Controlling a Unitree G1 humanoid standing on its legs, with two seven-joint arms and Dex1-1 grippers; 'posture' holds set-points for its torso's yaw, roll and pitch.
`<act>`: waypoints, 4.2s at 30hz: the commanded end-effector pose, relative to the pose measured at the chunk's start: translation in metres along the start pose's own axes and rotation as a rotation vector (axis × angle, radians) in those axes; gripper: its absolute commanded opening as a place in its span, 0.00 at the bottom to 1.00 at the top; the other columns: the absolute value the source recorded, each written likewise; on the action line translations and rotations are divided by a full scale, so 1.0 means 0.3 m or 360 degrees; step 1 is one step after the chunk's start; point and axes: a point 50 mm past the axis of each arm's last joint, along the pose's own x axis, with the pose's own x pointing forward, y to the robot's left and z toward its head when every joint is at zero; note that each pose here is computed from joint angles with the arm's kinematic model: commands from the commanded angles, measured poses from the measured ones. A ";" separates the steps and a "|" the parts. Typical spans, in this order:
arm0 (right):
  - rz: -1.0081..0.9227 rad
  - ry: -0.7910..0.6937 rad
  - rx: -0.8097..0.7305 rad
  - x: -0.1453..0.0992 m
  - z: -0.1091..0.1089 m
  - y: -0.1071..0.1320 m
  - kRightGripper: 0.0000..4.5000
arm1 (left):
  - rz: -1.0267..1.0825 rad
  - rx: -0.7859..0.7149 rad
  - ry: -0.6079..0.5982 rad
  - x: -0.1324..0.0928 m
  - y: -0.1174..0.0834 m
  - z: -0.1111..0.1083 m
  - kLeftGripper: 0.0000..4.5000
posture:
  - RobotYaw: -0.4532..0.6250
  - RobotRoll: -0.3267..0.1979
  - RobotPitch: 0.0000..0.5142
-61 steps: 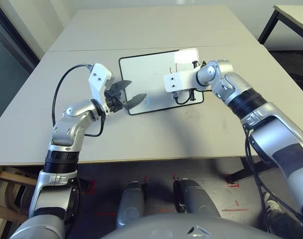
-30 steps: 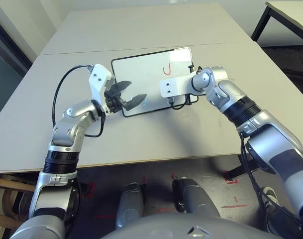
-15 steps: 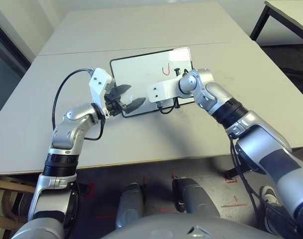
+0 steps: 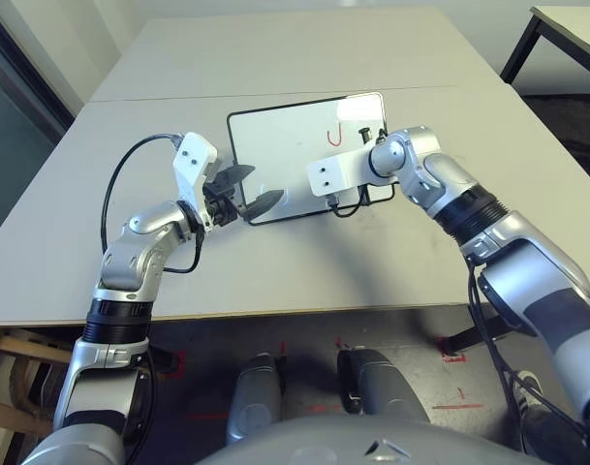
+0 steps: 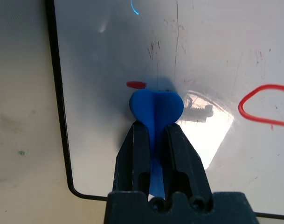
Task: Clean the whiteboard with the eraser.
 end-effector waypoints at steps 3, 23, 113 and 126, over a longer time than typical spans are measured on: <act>0.0007 0.0155 0.0113 0.012 -0.090 0.002 0.03 | -0.0026 0.0010 0.0005 0.003 -0.007 0.005 1.00 | 0.37 0.62 0.19; 0.0120 -0.0062 -0.0039 0.043 0.057 0.088 0.03 | -0.0011 0.0003 0.0011 -0.006 -0.010 0.003 1.00 | 0.38 0.62 0.21; -0.0090 -0.0072 0.0031 -0.018 0.107 -0.205 0.03 | 0.0096 0.0022 -0.0030 -0.011 0.024 0.005 1.00 | 0.42 0.62 0.16; -0.0141 -0.0058 0.0025 -0.029 0.119 -0.231 0.03 | 0.0098 0.0007 -0.0041 -0.004 0.014 -0.002 1.00 | 0.42 0.62 0.15</act>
